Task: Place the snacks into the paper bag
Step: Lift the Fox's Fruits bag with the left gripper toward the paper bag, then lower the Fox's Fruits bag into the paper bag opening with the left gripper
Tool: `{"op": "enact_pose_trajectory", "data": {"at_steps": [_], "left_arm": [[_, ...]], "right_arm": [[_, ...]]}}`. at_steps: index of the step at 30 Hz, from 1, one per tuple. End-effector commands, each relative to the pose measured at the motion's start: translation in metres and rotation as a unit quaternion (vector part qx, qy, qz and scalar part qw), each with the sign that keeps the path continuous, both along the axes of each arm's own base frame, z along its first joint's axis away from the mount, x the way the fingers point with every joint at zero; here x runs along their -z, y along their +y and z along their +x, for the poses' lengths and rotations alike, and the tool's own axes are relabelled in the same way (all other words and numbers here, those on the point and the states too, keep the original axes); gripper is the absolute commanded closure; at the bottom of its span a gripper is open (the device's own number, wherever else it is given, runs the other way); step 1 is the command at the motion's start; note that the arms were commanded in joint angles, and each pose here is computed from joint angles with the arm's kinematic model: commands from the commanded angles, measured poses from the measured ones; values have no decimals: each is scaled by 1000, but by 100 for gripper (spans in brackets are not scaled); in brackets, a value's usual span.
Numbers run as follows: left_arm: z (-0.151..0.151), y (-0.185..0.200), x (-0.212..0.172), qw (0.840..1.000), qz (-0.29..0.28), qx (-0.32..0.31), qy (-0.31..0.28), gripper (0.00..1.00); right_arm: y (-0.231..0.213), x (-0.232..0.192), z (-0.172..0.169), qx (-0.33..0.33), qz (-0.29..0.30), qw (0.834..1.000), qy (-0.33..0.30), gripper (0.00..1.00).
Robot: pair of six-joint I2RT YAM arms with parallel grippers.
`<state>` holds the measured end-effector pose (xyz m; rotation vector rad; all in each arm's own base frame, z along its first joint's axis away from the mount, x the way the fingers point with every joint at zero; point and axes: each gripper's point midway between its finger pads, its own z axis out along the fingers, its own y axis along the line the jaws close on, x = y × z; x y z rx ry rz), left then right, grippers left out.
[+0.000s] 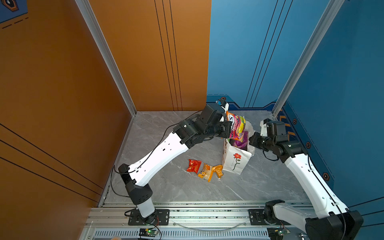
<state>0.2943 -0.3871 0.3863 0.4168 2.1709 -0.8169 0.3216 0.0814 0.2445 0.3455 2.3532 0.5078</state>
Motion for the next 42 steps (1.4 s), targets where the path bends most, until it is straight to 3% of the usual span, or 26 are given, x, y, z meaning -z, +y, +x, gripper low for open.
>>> {"op": "enact_pose_trajectory", "data": {"at_steps": [1, 11, 26, 42], "left_arm": [[-1, 1, -9, 1000, 10, -12, 1, 100], [8, -16, 18, 997, 56, -10, 46, 100], [16, -54, 36, 996, 38, 28, 81, 100], [33, -68, 64, 993, 37, 12, 112, 100]], "right_arm": [[-1, 3, -8, -6, -4, 1000, 5, 93], [-2, 2, -9, -5, -4, 1000, 3, 93], [-3, 4, -10, -3, -2, 1000, 4, 93], [-1, 7, -9, -3, 2, 1000, 6, 93]]}}
